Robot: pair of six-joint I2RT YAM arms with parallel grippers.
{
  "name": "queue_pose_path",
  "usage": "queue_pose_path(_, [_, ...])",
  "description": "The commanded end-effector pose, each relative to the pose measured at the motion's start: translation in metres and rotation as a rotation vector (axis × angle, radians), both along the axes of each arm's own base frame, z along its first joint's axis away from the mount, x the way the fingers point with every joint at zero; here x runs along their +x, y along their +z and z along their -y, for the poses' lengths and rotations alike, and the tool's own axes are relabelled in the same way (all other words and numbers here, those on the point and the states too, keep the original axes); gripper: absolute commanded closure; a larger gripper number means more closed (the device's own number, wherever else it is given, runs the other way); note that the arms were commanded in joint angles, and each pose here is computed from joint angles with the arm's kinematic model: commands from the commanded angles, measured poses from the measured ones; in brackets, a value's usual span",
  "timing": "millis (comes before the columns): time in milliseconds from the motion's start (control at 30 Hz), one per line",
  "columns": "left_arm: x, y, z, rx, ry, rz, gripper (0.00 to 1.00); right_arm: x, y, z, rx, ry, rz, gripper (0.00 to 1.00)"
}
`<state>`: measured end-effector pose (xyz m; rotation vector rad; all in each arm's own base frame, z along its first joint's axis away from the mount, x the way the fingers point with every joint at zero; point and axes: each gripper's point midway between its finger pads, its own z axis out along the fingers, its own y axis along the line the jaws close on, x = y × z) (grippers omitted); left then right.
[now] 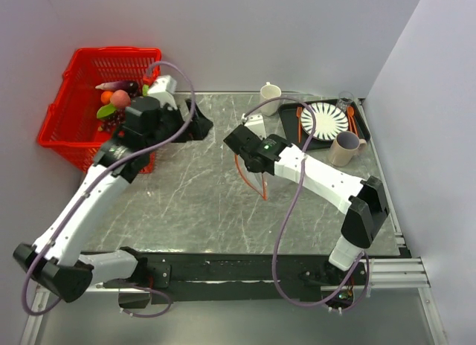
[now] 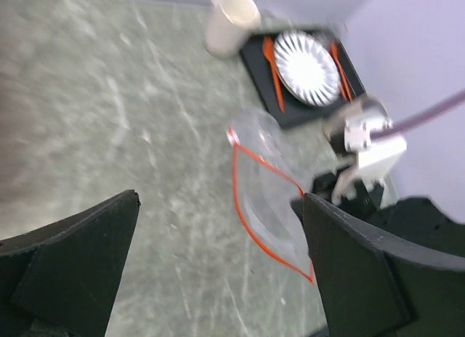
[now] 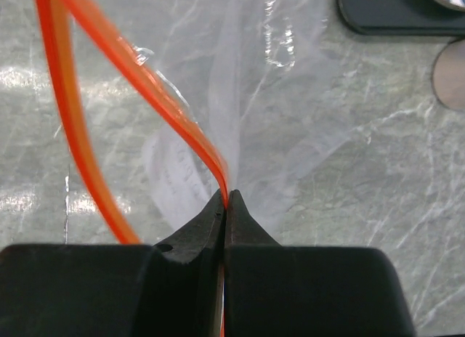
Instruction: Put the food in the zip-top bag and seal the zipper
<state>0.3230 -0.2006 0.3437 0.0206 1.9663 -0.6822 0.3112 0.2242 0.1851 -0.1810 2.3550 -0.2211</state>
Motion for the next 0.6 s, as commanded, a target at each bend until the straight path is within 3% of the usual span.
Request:
queue_pose_path(0, [0.006,0.008,-0.049,0.114,0.163,0.012,0.01,0.004,0.026,-0.005,0.102,0.016,0.09,1.0])
queue_pose_path(333, [0.042,0.014,-0.179,0.159,0.557,-0.059,0.01,-0.004,0.031,0.005,0.117,0.053,0.125,1.0])
queue_pose_path(567, [0.063,-0.004,-0.246,0.168,0.685,-0.139,0.01,-0.009,0.035,0.0,0.172,0.081,0.124,1.0])
